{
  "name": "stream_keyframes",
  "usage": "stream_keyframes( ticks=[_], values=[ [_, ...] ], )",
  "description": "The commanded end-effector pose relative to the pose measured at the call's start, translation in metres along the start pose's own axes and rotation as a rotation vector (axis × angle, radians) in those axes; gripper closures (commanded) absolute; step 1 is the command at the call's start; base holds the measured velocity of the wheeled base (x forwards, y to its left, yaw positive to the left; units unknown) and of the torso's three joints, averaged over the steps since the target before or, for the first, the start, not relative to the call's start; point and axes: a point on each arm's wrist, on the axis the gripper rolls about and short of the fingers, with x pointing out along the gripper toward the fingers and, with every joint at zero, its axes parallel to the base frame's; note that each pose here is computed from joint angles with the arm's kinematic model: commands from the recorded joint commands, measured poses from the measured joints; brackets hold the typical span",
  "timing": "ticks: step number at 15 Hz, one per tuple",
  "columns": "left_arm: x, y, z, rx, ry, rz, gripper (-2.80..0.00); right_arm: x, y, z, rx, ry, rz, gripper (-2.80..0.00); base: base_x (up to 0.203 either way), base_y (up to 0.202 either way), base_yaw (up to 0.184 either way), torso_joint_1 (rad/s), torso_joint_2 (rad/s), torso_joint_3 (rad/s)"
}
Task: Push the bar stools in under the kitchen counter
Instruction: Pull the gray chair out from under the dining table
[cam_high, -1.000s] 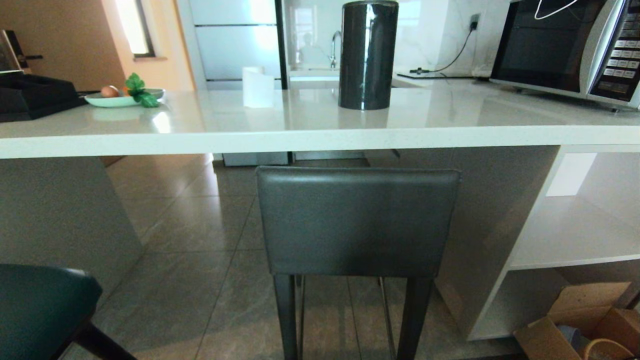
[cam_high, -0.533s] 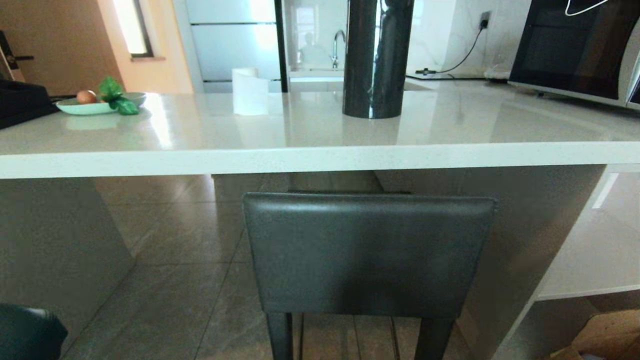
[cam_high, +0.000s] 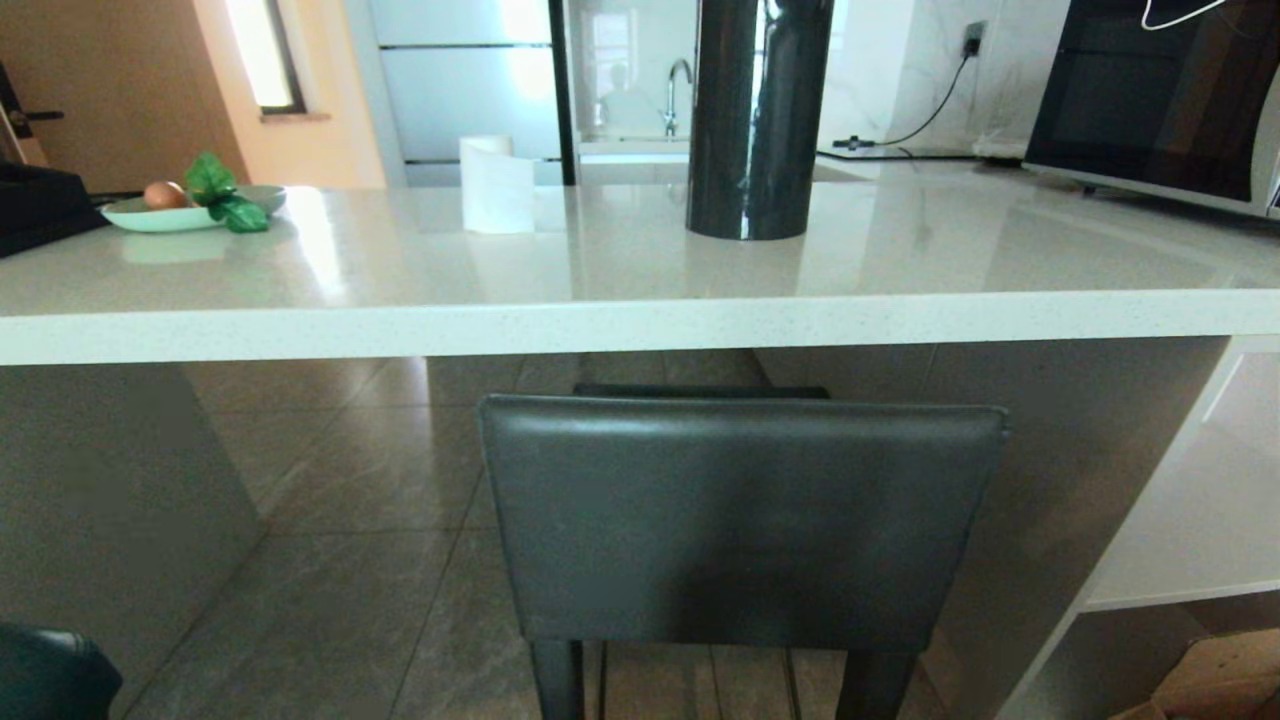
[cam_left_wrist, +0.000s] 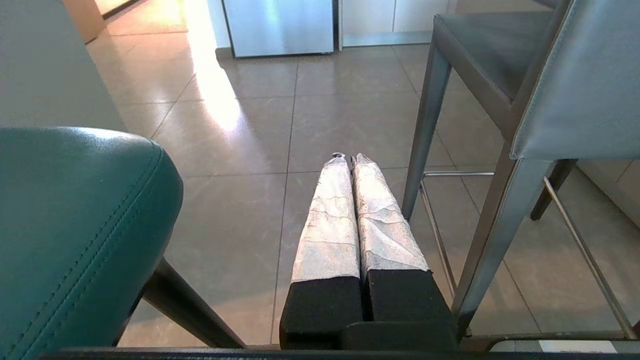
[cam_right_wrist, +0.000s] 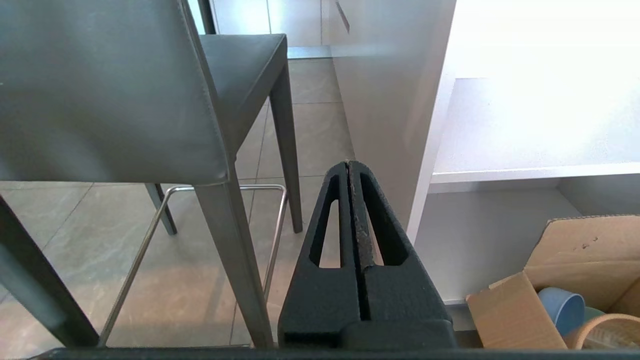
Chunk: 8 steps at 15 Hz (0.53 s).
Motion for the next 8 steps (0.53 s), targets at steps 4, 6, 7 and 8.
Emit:
stream_keyframes(
  ticks=[4,6,7,8],
  values=[
    [0.0000,0.0000,0.0002,0.002,0.002,0.002,-2.09,0.0005,0.0000,-0.0012,0.000,0.005,0.001,0.00,0.000,0.000,0.000,0.000,0.00,0.000],
    [0.0002,0.0000,-0.0002,0.000,0.003,-0.002,-2.80,0.0005,0.0000,-0.0012,0.001,0.005,-0.001,-2.80,0.000,0.000,0.000,0.000,0.00,0.000],
    [0.0002,0.0000,-0.0001,0.000,0.002,-0.001,-2.80,0.0004,0.0000,-0.0012,0.000,0.005,0.001,-2.80,0.000,0.000,0.000,0.000,0.00,0.000],
    [0.0002,0.0000,-0.0001,0.000,0.002,-0.001,-2.80,0.0005,0.0000,-0.0012,0.001,0.005,0.001,-2.80,0.000,0.000,0.000,0.000,0.00,0.000]
  ],
)
